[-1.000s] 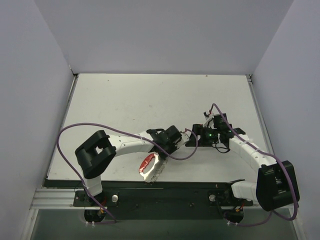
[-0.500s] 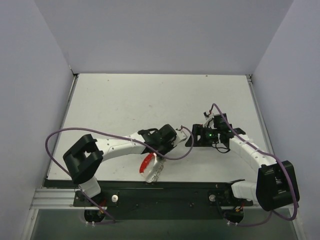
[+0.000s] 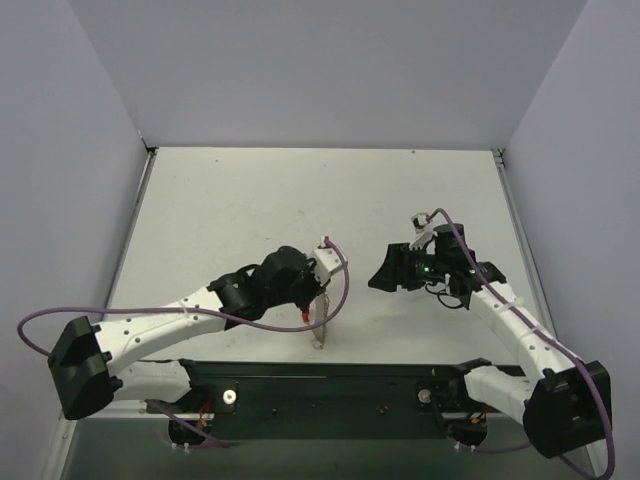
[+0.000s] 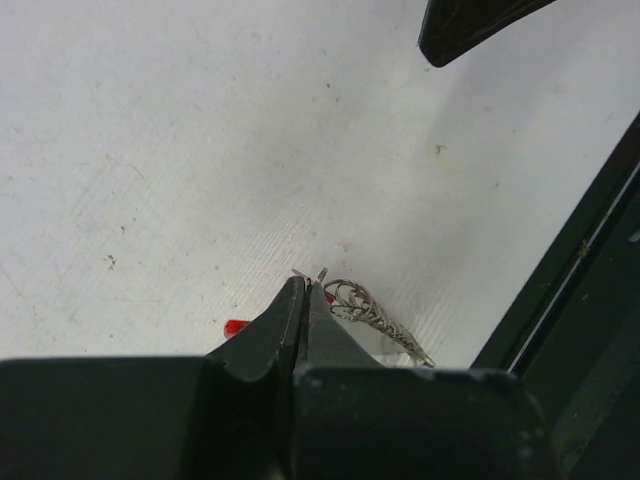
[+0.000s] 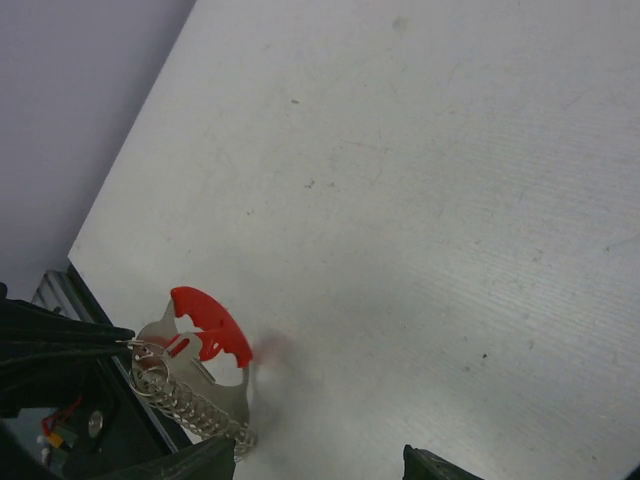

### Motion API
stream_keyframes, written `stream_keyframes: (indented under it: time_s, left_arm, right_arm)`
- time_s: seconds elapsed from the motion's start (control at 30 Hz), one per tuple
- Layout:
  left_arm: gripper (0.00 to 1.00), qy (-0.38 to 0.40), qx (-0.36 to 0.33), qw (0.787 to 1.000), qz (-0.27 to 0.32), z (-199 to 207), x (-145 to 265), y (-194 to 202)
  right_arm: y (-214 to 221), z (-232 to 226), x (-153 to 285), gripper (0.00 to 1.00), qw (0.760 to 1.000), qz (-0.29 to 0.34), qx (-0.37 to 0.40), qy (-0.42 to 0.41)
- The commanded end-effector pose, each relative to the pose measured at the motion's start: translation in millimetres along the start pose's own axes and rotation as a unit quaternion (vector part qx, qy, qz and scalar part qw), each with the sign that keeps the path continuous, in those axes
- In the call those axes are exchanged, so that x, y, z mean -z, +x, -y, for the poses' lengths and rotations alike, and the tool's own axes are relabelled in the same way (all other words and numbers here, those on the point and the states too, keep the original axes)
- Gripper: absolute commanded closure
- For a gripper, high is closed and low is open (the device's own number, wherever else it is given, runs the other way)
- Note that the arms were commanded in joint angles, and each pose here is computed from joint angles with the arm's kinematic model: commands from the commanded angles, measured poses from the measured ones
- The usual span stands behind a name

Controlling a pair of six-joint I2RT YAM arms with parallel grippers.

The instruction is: Put the keys on the keyring

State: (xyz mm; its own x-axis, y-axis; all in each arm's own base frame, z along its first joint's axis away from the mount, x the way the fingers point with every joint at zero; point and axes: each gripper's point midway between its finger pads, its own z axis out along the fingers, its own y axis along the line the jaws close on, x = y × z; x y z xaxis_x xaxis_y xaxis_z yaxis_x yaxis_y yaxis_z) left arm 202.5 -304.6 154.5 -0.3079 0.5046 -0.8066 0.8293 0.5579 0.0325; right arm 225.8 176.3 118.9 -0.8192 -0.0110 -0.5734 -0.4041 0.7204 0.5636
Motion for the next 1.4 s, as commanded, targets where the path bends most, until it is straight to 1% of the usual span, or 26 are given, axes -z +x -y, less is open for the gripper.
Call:
stream_keyframes:
  time_s: [0.0, 0.03, 0.07, 0.1, 0.17, 0.2, 0.23, 0.3, 0.4, 0.43, 0.6, 0.77, 0.87, 1.03, 1.17, 1.2, 1.27, 1.3, 1.37]
  left_arm:
    - [1.00, 0.032, 0.002, 0.989, 0.144, 8, 32, -54]
    - [1.00, 0.037, 0.001, 0.986, 0.160, 10, 37, -58]
    - [1.00, 0.044, 0.002, 0.985, 0.164, 13, 39, -51]
    - [1.00, 0.046, 0.002, 0.977, 0.207, 13, 52, -68]
    - [1.00, 0.057, -0.001, 0.972, 0.228, 17, 60, -66]
    - [1.00, 0.057, -0.003, 0.964, 0.261, 16, 72, -76]
    - [1.00, 0.065, 0.010, 0.960, 0.273, 19, 77, -79]
    - [1.00, 0.073, 0.014, 0.950, 0.303, 21, 89, -86]
    - [1.00, 0.098, 0.025, 0.938, 0.330, 28, 102, -97]
    - [1.00, 0.104, 0.026, 0.936, 0.336, 30, 106, -100]
    - [1.00, 0.129, 0.037, 0.917, 0.375, 37, 121, -115]
    - [1.00, 0.145, 0.041, 0.906, 0.396, 41, 127, -124]
    - [1.00, 0.155, 0.041, 0.900, 0.406, 45, 130, -129]
    - [1.00, 0.164, 0.044, 0.897, 0.407, 47, 131, -132]
    - [1.00, 0.173, 0.046, 0.893, 0.412, 50, 132, -134]
    - [1.00, 0.176, 0.047, 0.892, 0.413, 51, 133, -135]
    - [1.00, 0.178, 0.047, 0.892, 0.414, 52, 132, -135]
    - [1.00, 0.179, 0.049, 0.891, 0.413, 51, 132, -135]
    - [1.00, 0.182, 0.049, 0.888, 0.419, 52, 134, -137]
  right_arm:
    - [-35, -45, 23, 0.34, 0.996, 0.054, 0.055, -0.053]
    - [-38, -50, 25, 0.34, 0.995, 0.058, 0.062, -0.058]
    - [-44, -61, 30, 0.33, 0.992, 0.070, 0.078, -0.069]
    - [-47, -67, 32, 0.33, 0.991, 0.077, 0.085, -0.074]
    - [-51, -83, 37, 0.33, 0.987, 0.088, 0.102, -0.092]
    - [-56, -91, 40, 0.33, 0.984, 0.095, 0.112, -0.100]
    - [-56, -98, 41, 0.33, 0.982, 0.097, 0.119, -0.108]
    - [-58, -116, 44, 0.34, 0.977, 0.100, 0.139, -0.129]
    - [-56, -137, 45, 0.38, 0.968, 0.101, 0.164, -0.160]
    - [-56, -143, 46, 0.41, 0.965, 0.102, 0.170, -0.170]
    - [-54, -171, 52, 0.45, 0.948, 0.111, 0.205, -0.217]
    - [-45, -192, 60, 0.46, 0.931, 0.111, 0.244, -0.246]
    - [-44, -194, 60, 0.46, 0.930, 0.114, 0.251, -0.243]
    - [-44, -193, 58, 0.51, 0.931, 0.114, 0.251, -0.239]
    - [-44, -194, 58, 0.53, 0.929, 0.115, 0.254, -0.241]
    - [-44, -195, 58, 0.57, 0.929, 0.116, 0.255, -0.243]
    - [-44, -196, 59, 0.60, 0.927, 0.119, 0.257, -0.245]
    - [-44, -197, 59, 0.66, 0.926, 0.119, 0.258, -0.247]
    - [-45, -198, 59, 0.71, 0.926, 0.124, 0.259, -0.247]
